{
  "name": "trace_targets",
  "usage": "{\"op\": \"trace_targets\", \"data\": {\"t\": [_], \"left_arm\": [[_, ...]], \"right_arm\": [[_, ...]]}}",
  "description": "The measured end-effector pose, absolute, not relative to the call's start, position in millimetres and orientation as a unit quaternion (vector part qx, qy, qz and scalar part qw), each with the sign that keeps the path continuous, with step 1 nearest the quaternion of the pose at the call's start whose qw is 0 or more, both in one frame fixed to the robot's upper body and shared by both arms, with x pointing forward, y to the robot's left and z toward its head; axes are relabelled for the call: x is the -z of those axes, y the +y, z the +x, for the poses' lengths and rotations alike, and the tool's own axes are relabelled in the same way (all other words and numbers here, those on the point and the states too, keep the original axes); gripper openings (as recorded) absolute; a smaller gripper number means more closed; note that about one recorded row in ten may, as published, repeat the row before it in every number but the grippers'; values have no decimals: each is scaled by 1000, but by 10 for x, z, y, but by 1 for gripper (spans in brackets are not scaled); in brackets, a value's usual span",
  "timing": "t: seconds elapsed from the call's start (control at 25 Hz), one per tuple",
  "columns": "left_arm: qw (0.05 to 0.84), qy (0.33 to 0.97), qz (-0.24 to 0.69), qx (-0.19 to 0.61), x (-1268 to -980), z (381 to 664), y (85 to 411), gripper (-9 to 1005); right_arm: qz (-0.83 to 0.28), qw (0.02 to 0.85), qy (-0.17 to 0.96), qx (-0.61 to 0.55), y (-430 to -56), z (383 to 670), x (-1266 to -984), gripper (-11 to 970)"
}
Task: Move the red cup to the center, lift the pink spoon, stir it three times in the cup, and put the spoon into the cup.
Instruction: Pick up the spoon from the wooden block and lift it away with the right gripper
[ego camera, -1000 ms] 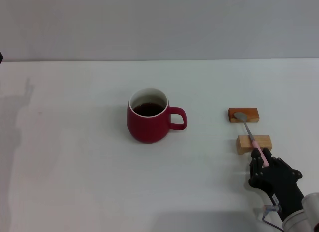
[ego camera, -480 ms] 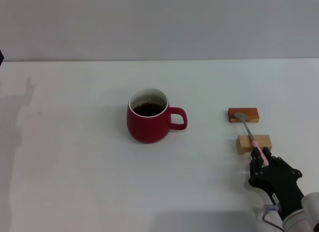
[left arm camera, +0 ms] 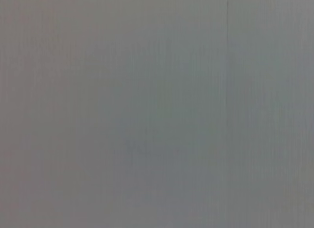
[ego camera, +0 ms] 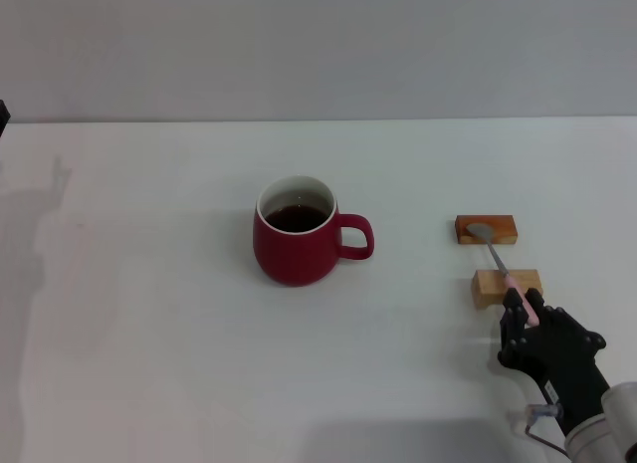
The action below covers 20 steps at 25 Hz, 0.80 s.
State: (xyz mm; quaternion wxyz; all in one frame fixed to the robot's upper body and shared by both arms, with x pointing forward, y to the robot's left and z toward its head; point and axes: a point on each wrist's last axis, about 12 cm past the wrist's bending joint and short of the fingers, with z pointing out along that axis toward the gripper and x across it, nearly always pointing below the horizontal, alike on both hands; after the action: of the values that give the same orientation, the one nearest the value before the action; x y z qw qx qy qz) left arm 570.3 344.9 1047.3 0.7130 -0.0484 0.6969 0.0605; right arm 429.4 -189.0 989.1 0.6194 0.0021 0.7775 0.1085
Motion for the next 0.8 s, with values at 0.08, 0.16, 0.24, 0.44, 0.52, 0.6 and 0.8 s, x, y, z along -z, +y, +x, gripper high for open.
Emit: {"op": "trace_targets", "data": {"t": [0.08,0.16,0.24,0.44,0.52,0.6,0.8], "left_arm": [[712,698,-48,-61,-10470,5702,3450,829],[710,700,-49,-61,-10463,5702,3450,829],[706,703,-51,-61,-10456,5713,3451,829],[705,704,-53,-61,-10458,5724,3450,829],[702,707,-53,-60,-10454,5736,3441,829],[701,708,-53,-59,-10450,5736,3438,829],[700,709,-55,-60,-10446,5734,3443,829]], "right_arm": [[0,623,775,-106,-1884,4298,-9906,169],[0,625,773,-106,-1882,4300,-9914,169],[-9,630,770,-99,-1872,4312,-9937,169],[-27,637,766,-84,-1837,4335,-9980,169],[-27,639,764,-80,-1845,4351,-9993,168],[-26,643,762,-76,-1854,4379,-10018,168],[-34,652,755,-63,-1847,4431,-10071,169]]}}
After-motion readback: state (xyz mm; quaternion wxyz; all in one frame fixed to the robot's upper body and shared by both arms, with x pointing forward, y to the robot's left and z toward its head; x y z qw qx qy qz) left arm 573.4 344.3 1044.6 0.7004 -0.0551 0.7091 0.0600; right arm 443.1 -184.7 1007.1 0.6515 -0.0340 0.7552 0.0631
